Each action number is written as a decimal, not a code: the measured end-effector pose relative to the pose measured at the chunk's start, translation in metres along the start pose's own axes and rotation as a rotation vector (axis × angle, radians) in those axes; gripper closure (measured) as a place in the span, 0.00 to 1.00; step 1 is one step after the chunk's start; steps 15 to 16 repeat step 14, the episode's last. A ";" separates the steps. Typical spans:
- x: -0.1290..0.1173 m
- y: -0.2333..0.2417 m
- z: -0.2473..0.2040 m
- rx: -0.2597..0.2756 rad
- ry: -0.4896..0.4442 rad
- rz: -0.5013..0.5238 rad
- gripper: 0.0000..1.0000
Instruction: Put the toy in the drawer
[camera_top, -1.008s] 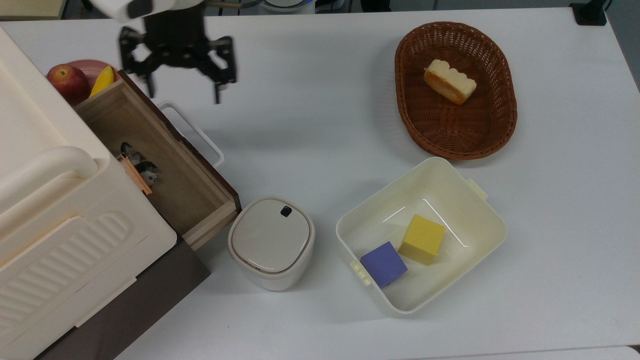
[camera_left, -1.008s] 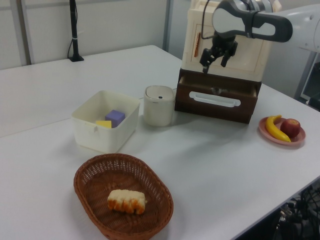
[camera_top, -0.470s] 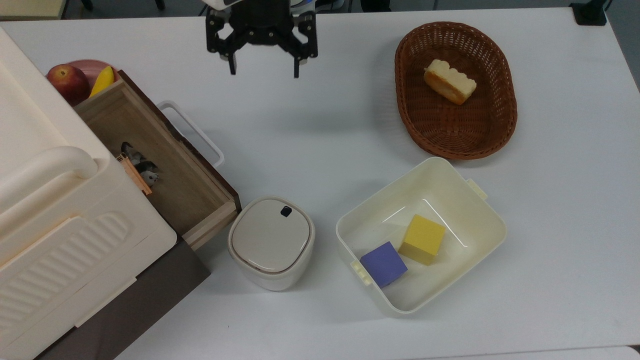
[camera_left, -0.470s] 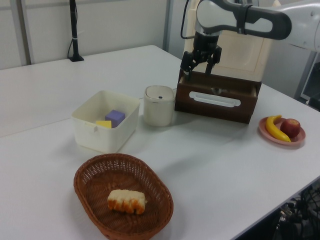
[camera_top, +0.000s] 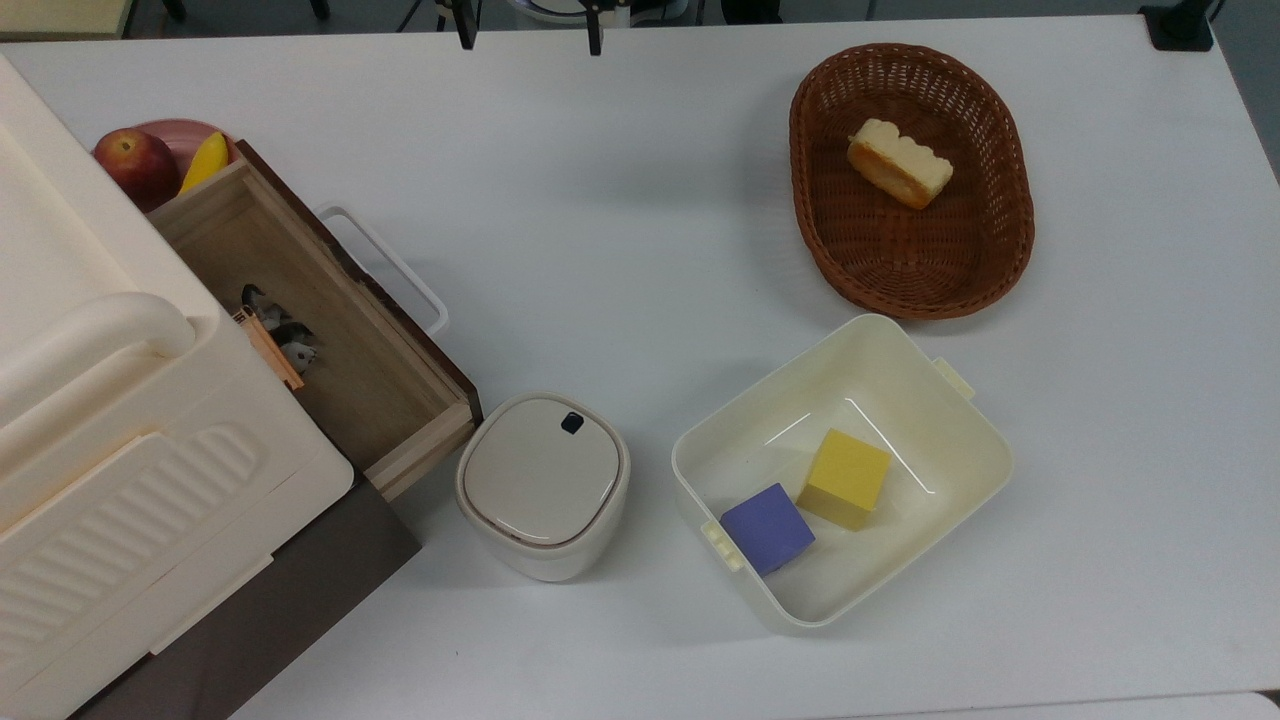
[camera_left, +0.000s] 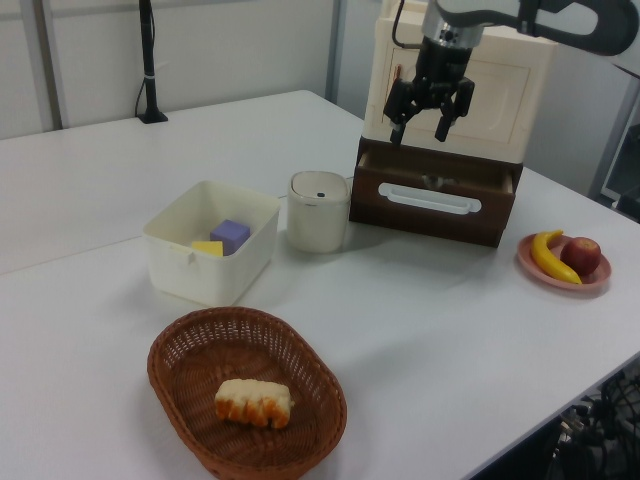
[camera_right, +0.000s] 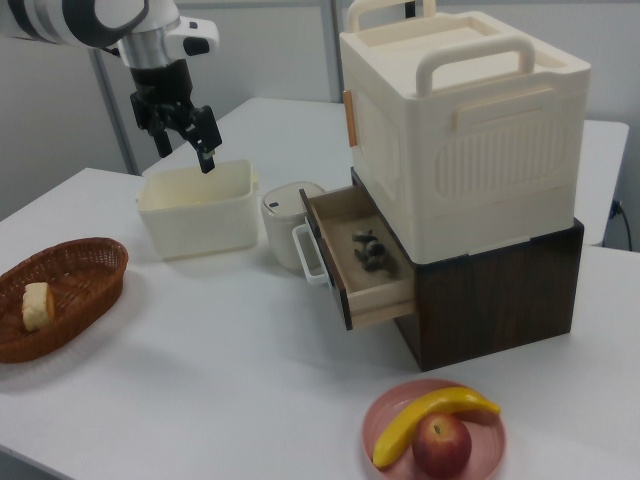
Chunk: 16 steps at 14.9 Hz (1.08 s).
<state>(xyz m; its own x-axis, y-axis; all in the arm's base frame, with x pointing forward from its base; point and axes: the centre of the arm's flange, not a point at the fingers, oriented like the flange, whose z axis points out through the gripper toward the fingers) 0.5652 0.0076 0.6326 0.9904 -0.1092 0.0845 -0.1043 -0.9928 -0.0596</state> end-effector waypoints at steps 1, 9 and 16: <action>-0.001 0.003 0.002 0.006 -0.005 0.013 0.00; -0.002 0.003 0.006 0.009 -0.015 0.022 0.00; -0.002 0.003 0.006 0.009 -0.015 0.022 0.00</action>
